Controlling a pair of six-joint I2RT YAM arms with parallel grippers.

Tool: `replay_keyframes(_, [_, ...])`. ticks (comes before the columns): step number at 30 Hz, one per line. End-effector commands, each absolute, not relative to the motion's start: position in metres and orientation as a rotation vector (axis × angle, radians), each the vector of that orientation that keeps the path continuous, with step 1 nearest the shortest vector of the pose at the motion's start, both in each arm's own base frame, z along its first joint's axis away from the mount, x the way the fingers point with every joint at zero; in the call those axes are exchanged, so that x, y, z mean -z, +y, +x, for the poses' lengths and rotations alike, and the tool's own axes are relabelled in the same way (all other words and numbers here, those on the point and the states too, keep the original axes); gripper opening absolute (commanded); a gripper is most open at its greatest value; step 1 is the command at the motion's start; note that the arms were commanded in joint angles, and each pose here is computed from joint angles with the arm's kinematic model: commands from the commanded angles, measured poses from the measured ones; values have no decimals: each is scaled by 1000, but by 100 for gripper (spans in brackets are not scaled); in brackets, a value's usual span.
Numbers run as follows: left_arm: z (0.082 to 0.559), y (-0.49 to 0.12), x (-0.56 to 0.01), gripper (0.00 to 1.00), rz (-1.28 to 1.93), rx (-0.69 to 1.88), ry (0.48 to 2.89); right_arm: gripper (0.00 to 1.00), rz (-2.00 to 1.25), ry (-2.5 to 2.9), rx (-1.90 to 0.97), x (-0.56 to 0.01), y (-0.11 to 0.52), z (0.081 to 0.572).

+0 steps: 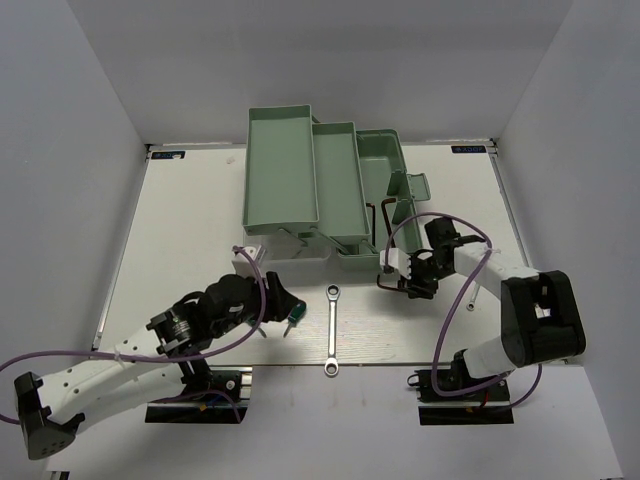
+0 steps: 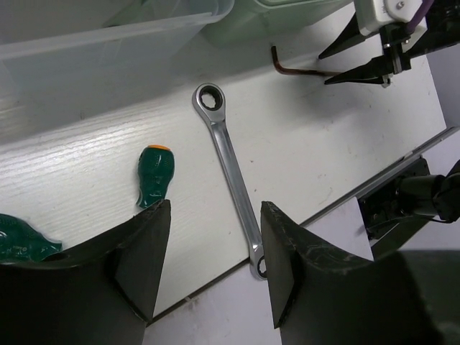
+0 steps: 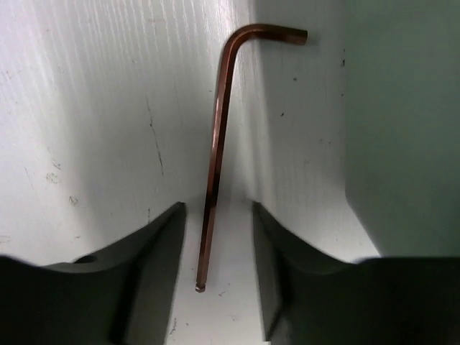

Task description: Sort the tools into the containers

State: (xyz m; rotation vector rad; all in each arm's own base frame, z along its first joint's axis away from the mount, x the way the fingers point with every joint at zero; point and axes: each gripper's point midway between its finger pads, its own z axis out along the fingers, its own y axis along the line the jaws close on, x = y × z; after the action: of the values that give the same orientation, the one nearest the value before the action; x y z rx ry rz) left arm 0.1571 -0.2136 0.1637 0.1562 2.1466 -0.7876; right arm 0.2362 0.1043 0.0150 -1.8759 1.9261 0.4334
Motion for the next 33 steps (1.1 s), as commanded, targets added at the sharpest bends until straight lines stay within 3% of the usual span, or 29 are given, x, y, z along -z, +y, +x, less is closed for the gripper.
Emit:
replay_keyframes(1, [155, -215, -171, 63, 150, 828, 2121, 45, -1922, 1959, -399, -4, 101, 230])
replay_keyframes(10, [155, -214, -169, 63, 152, 821, 2129, 24, -2084, 1967, -360, 10, 88, 207])
replay_keyframes(15, [153, -223, -143, 63, 189, 769, 2240, 0, -2119, 1994, -372, 11, 86, 196])
replay_keyframes(22, [150, -249, -113, 66, 316, 711, 2399, 0, -2032, 2071, -434, -9, 92, 189])
replay_keyframes(33, [150, -302, -106, 73, 516, 653, 2449, 0, -1856, 1875, -578, -98, 129, 186])
